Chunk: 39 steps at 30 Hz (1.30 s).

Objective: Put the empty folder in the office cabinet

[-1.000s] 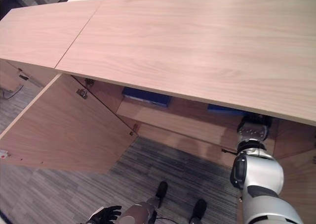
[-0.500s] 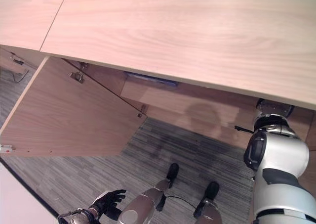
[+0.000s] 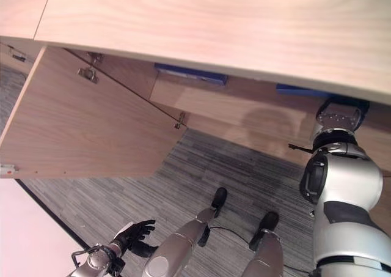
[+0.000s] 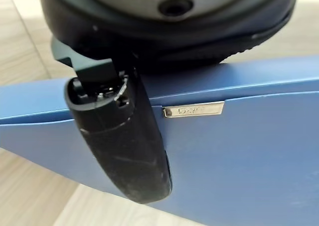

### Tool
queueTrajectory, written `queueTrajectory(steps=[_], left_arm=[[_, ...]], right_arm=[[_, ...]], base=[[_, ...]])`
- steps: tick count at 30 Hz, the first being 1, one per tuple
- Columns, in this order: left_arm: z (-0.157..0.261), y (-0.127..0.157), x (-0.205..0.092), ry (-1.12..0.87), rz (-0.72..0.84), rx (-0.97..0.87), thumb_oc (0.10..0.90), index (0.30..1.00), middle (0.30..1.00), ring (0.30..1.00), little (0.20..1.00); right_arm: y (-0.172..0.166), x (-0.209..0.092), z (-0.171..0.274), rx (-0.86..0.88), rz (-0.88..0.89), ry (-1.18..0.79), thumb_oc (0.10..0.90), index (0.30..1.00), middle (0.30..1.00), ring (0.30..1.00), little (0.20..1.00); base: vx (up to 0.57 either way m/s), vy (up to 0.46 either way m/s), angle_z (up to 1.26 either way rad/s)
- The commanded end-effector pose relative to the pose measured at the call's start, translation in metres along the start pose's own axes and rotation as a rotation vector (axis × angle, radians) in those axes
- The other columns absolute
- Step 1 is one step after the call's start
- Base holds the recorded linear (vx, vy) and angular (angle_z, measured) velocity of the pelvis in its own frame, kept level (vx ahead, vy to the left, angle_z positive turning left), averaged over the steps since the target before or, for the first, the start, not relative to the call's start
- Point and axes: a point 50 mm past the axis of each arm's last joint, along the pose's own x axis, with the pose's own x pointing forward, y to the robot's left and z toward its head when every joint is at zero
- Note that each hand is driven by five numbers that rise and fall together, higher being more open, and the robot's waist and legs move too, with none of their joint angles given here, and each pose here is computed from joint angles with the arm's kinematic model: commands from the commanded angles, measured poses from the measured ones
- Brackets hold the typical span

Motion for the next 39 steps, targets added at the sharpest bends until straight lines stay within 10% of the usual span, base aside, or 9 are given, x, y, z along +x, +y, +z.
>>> queueTrajectory(steps=[1,39], left_arm=[[-0.023,0.032,-0.017,0.075,0.09,-0.007,0.8,0.9,0.9,0.9,0.9],[-0.047,0.031,-0.019,0.208,0.141,0.081,0.8,0.9,0.9,0.9,0.9]], right_arm=[[0.059,-0.01,0.022,0.02,0.256,-0.054,0.4,0.3,0.3,0.3,0.3],[0.089,-0.023,0.012,0.025,0.309,-0.034,0.4,0.3,0.3,0.3,0.3]], base=[[-0.03,-0.045,0.15],[0.02,-0.013,0.04]])
